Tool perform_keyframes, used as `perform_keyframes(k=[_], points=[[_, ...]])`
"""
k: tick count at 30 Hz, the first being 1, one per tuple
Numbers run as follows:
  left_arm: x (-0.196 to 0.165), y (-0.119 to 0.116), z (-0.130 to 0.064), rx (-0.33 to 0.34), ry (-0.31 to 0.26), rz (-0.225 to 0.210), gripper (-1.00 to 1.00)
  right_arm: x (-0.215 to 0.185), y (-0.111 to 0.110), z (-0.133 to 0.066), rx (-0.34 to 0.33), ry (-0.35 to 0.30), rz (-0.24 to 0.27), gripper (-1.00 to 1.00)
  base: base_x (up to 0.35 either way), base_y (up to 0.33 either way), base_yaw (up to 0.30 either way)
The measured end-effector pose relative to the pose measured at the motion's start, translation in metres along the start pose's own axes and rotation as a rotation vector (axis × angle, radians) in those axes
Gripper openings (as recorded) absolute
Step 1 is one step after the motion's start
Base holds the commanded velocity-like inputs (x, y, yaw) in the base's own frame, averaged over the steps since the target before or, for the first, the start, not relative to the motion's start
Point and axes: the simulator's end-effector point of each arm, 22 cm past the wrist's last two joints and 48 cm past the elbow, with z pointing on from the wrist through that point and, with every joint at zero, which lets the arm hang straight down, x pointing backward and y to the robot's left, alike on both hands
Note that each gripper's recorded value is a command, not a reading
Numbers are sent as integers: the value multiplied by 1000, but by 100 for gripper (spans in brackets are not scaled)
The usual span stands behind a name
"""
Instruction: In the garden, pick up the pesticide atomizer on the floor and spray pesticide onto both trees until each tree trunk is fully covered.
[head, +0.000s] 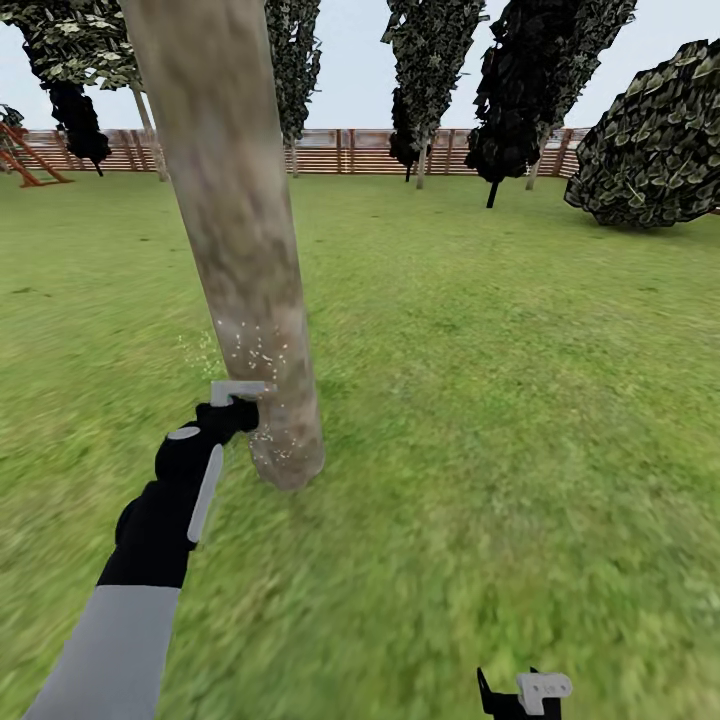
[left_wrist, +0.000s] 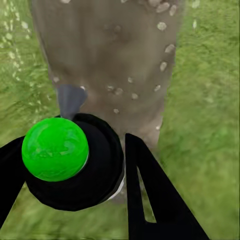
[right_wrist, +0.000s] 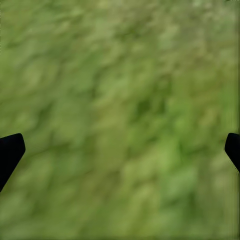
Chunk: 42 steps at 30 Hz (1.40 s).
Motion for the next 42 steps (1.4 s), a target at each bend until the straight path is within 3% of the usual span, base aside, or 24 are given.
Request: perform_keyframes(k=[2, 5, 11, 15, 19, 26, 34, 37, 42], points=[[1, 24, 1, -34, 2, -50, -100, 0, 0, 0, -1, 0, -1, 100, 0, 0, 0], [1, 52, 1, -76, 2, -64, -100, 0, 1, 0, -5, 0, -4, 100, 0, 0, 0], [-11, 54, 1, -75, 40, -68, -100, 0, 1, 0, -8, 1, -6, 100, 0, 0, 0], [-3, 43, 2, -48, 53, -60, -100, 1, 2, 0, -10, 2, -6, 100, 0, 0, 0], [44, 29, 0, 5, 104, -58, -100, 1, 3, 0, -12, 2, -7, 100, 0, 0, 0], [161, 19, 23, 17, 207, -48, -100, 1, 3, 0, -14, 2, -7, 100, 0, 0, 0], [220, 16, 28, 13, 236, -43, -100, 0, 2, 0, -11, 1, -6, 100, 0, 0, 0], [258, 18, 19, 10, 298, -37, -100, 0, 1, 0, -10, 1, -7, 100, 30, 0, 0], [266, 23, 14, 4, 237, -28, -100, 0, 0, 0, -8, -1, -9, 100, 225, -122, 0]])
